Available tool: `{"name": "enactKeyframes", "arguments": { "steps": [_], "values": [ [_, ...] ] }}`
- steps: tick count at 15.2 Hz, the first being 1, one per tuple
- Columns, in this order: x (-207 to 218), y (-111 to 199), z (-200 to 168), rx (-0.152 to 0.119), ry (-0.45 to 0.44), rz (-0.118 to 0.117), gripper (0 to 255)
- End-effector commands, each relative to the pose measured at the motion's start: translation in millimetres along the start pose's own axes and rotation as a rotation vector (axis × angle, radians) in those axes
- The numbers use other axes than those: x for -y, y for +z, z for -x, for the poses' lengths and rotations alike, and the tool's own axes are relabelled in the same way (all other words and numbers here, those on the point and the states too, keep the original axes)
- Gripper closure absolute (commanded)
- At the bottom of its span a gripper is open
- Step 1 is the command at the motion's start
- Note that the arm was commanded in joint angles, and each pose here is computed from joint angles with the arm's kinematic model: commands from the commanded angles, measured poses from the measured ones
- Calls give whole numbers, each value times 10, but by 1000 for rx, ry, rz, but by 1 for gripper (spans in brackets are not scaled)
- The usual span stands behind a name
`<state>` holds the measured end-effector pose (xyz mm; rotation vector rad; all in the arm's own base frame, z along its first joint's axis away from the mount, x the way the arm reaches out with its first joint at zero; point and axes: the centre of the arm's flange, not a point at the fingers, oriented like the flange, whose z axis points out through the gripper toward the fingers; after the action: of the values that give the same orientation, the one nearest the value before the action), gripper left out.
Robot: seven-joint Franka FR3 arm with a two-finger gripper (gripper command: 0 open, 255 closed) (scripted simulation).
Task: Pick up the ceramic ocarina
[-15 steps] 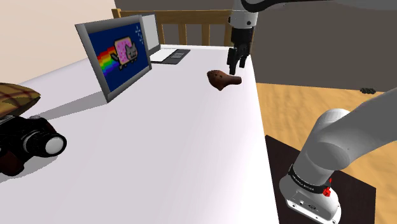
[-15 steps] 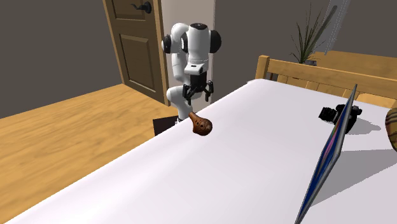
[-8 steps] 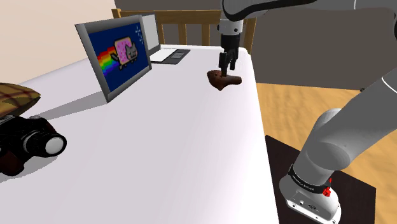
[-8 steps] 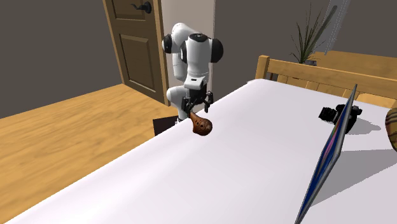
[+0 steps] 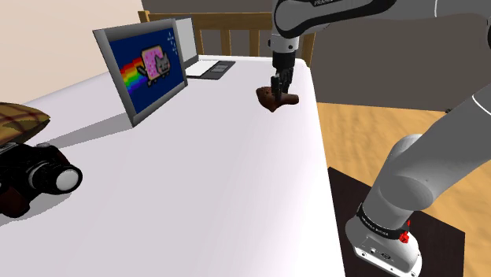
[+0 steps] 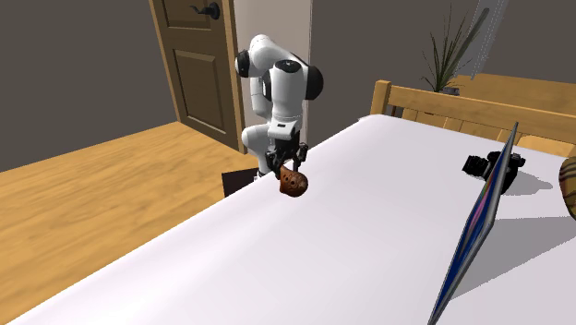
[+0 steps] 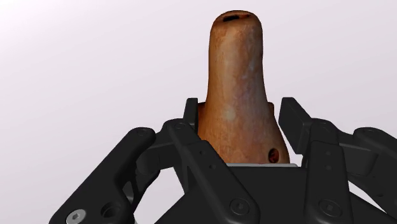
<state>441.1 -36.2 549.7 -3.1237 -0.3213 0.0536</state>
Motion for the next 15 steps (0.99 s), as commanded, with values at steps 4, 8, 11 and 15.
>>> {"name": "enactKeyframes", "arguments": {
  "steps": [4, 8, 11, 15],
  "values": [
    [2, 22, -1, 2, 0, 0, 255],
    [3, 15, -7, 2, 0, 0, 255],
    [4, -143, -2, 2, 0, 0, 255],
    [4, -354, 5, 2, 0, 0, 255]
  ]
}}
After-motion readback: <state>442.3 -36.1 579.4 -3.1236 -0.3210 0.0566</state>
